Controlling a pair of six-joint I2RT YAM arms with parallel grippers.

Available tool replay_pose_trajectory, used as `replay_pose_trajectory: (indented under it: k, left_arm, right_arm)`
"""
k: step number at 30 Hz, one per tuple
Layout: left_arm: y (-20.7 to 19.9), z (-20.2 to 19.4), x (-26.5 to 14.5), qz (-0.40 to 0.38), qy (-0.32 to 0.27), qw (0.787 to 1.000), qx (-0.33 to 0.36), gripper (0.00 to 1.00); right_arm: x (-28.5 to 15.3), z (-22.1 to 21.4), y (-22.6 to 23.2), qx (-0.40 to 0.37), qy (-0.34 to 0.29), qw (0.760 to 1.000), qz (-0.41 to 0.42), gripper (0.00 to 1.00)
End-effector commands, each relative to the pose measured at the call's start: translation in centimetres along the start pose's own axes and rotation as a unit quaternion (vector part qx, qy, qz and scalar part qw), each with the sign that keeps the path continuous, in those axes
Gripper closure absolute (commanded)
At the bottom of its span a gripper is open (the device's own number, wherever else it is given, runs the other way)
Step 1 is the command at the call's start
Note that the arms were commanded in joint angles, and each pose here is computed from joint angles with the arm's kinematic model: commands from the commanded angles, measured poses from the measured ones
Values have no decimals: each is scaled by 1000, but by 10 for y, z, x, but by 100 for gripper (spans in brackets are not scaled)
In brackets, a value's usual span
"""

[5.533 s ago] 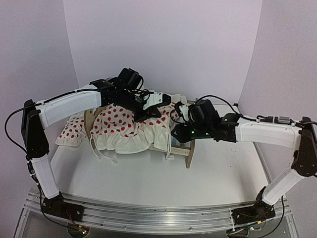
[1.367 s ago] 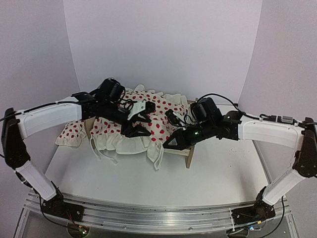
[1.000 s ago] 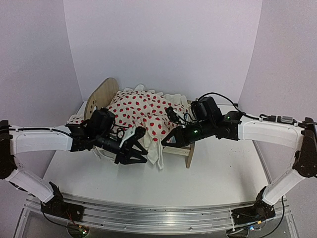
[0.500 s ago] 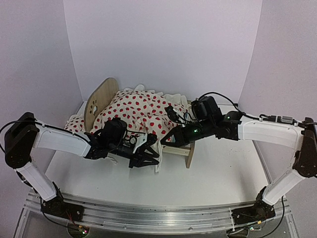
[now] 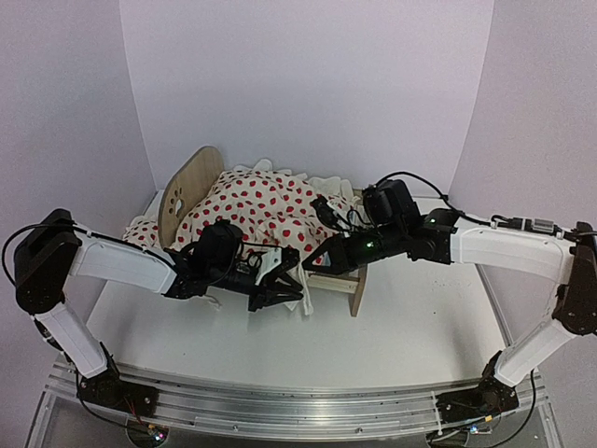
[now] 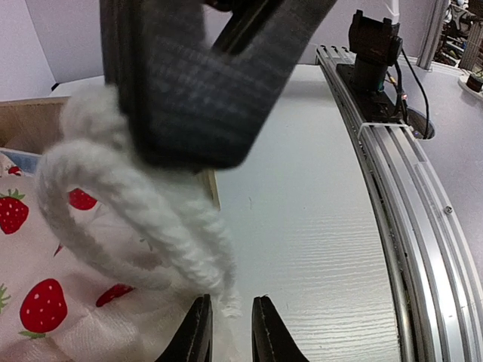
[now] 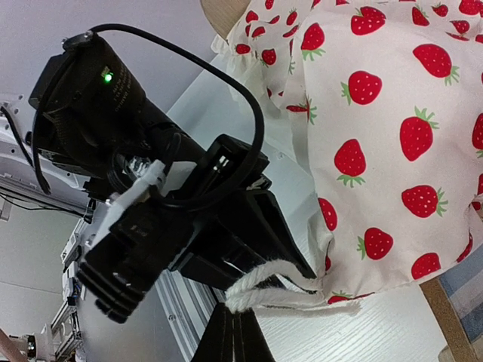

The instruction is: Set up the pet bed

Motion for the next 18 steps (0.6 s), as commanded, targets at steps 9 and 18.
replay_pose_trajectory:
  k: [9, 18]
  left_arm:
    - [12, 22, -4, -15, -39, 997, 60, 76]
    - [11, 29, 1, -29, -53, 996, 58, 81]
  right_arm:
    - [-14, 6, 11, -19, -22, 999, 16, 100]
    - [-13, 6, 11, -18, -21, 999, 16, 100]
Point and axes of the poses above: each gripper's point midway between its finger pads, its own x axis out along the fingers, its own y axis along the line the jaws close on, z = x × y, the point moved 6 cm from there along -x, back along the fingers, and after that the axes turned 3 degrees about x, right-handed, at the moved point
